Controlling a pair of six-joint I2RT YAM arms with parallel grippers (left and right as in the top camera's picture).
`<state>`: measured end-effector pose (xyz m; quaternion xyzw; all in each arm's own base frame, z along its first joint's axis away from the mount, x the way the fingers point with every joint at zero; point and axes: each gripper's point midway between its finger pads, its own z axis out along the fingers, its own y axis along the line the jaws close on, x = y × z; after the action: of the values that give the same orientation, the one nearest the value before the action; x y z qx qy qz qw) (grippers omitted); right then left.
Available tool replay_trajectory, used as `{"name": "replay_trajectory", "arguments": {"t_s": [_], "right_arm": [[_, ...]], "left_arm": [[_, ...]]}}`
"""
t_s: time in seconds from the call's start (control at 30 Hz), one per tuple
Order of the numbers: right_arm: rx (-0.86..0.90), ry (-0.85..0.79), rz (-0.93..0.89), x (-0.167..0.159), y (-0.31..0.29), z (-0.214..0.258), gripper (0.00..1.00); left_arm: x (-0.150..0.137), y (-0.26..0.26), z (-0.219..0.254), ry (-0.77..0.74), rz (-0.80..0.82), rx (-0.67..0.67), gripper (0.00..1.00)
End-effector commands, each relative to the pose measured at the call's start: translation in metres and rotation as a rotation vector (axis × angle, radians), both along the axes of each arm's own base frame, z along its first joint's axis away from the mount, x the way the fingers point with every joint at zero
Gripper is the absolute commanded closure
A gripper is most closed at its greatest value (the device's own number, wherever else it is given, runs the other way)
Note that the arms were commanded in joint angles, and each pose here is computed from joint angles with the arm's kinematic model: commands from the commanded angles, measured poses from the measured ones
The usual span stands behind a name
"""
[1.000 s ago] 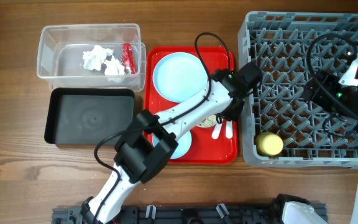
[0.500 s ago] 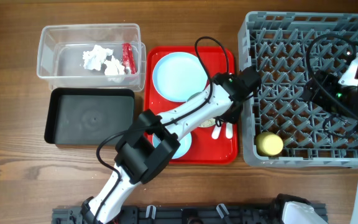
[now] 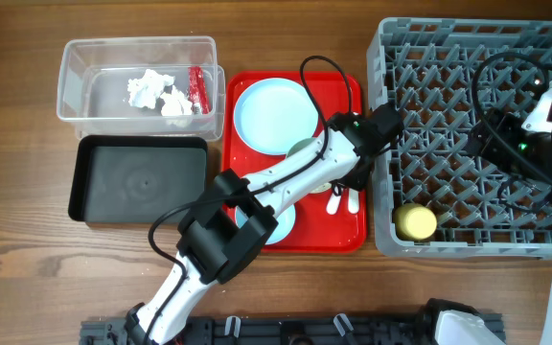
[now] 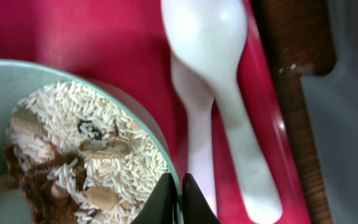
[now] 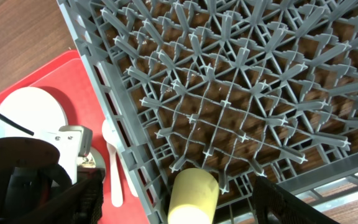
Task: Sort waste into correct bins and load items into the dishwasher rack
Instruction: 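Reach left gripper to the green rice bowl and grasp its rim, then lift green bowl with left gripper over the black tray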
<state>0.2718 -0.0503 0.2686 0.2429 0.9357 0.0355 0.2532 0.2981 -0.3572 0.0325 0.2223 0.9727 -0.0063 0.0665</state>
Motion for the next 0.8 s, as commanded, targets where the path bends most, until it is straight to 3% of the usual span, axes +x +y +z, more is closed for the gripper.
{"name": "replay_trajectory", "arguments": {"t_s": [0.0, 0.23, 0.33, 0.6, 0.77], "right_arm": [[0.000, -0.001, 0.017, 0.001, 0.000, 0.001, 0.21], [-0.001, -0.008, 0.017, 0.002, 0.000, 0.001, 0.21], [-0.002, -0.010, 0.017, 0.003, 0.000, 0.002, 0.21], [-0.002, -0.012, 0.017, 0.003, 0.000, 0.002, 0.21], [-0.002, -0.012, 0.017, 0.003, 0.000, 0.002, 0.21]], "left_arm": [[0.001, -0.005, 0.033, 0.002, 0.023, -0.064, 0.96], [0.015, 0.017, 0.123, -0.042, 0.085, -0.222, 0.96], [0.022, 0.075, 0.171, -0.038, 0.197, -0.258, 0.96], [0.020, 0.185, 0.191, 0.044, 0.432, -0.166, 0.96], [0.021, 0.208, 0.190, 0.136, 0.400, -0.243, 0.96]]}}
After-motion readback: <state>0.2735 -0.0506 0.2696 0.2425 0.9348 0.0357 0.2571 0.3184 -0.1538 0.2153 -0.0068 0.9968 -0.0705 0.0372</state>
